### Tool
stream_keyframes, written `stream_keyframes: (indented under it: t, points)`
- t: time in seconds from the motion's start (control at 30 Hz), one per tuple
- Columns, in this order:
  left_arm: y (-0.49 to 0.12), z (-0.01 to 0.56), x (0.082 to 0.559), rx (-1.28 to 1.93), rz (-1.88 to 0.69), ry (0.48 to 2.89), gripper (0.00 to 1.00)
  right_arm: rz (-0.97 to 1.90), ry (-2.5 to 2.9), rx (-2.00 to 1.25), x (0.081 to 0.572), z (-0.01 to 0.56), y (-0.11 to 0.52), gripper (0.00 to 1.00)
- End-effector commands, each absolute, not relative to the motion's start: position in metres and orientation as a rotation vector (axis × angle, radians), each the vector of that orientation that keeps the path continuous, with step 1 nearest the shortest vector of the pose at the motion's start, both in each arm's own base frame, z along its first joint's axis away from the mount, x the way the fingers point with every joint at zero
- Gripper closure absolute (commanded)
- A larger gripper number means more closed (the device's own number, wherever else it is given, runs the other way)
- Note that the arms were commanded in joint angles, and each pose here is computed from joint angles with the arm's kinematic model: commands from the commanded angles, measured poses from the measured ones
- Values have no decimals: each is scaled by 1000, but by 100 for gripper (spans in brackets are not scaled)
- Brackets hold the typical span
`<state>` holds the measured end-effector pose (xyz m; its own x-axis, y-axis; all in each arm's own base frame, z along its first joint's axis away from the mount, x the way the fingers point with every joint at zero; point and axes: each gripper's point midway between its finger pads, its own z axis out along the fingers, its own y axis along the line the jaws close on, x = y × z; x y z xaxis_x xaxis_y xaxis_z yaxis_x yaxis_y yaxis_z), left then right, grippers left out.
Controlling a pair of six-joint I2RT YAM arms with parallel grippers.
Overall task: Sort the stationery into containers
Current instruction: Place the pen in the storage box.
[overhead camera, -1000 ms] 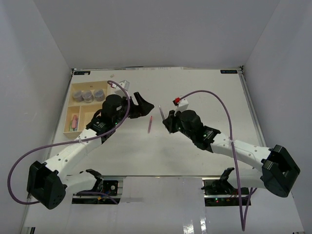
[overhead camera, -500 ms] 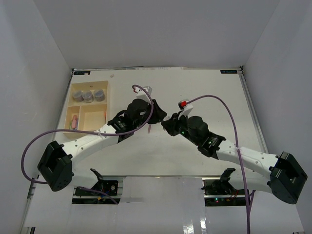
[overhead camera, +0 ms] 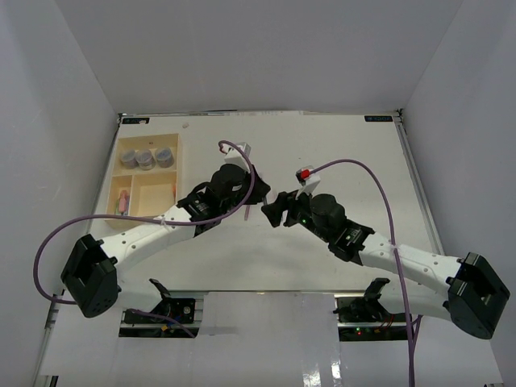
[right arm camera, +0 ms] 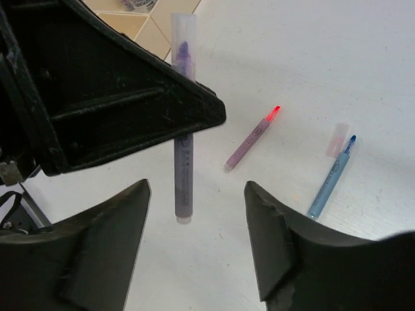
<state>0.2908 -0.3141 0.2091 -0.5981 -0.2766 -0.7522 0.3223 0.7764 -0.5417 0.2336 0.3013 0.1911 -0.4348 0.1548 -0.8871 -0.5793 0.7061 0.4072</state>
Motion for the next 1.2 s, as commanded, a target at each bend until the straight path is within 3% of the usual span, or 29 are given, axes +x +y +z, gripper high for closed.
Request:
stream_keyframes:
  t: [0.0,0.03,0.1,0.2,0.37,0.63,0.9,1.17]
  points:
    - [-296,243,300,25,-729,1972,99,830,1795,-334,235,202,295,25]
    - [-286,237,300,49,-661,1993,99,810,1800,-336,236,200,291,13]
    - [-261,238,312,17,-556,1993,99,742,1817,-354,237,193,282,5]
    - [-203,228,329,-36,-396,2042,100,653,1843,-371,238,181,268,10]
    - [-94,221,347,-126,-122,2100,100,592,1865,-420,232,156,253,10]
    - [19,186,362,-234,253,2265,99,541,1902,-466,228,137,245,10]
    - [30,128,383,-240,258,2432,86,490,1918,-481,225,126,234,10]
    - [30,112,379,-261,241,2472,61,427,1943,-452,230,121,222,10]
